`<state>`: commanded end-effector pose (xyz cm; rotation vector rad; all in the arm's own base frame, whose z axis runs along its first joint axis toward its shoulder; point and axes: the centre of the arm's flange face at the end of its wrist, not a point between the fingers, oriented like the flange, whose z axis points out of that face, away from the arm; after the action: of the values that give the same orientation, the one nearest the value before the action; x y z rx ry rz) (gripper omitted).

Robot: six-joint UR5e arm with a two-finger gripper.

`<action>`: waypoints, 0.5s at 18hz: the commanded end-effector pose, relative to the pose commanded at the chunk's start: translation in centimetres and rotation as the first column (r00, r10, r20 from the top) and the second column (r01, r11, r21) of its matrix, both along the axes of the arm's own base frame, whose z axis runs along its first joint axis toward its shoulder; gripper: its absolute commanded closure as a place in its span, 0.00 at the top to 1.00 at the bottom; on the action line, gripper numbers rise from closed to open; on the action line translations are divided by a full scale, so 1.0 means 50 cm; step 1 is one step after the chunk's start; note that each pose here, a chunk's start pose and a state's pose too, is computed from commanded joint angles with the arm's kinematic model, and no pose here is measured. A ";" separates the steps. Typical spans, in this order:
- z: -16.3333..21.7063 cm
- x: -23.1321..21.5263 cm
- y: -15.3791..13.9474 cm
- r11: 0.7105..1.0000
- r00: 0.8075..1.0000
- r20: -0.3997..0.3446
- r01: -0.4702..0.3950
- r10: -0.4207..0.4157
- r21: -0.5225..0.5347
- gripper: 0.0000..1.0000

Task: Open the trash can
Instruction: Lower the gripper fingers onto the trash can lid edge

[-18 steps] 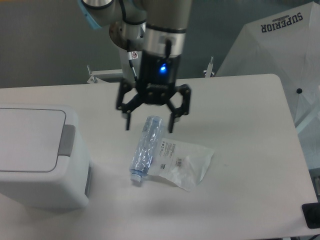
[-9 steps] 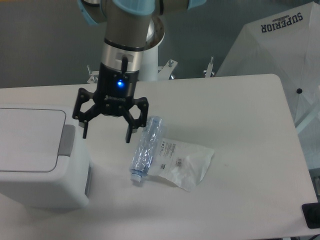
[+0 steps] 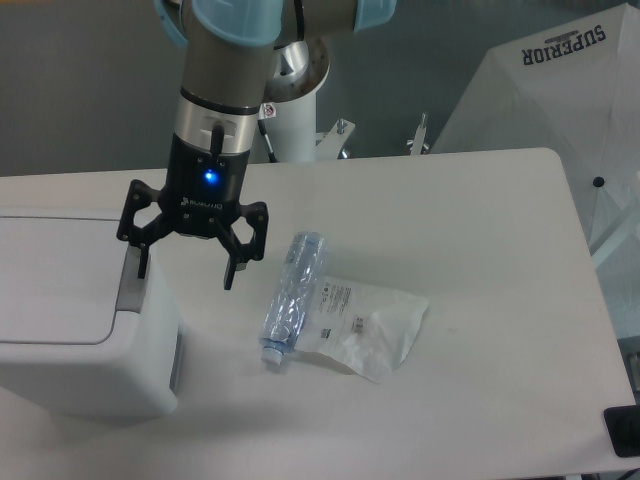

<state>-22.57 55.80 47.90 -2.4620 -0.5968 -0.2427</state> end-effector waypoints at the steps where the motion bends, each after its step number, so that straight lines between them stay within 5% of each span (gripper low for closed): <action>1: -0.003 0.001 0.001 1.000 1.000 0.002 0.002 -0.002 -0.002 1.00; 9: -0.007 0.003 0.005 1.000 1.000 0.002 0.007 -0.007 -0.005 1.00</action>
<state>-22.42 56.06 47.54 -2.4691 -0.5901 -0.2470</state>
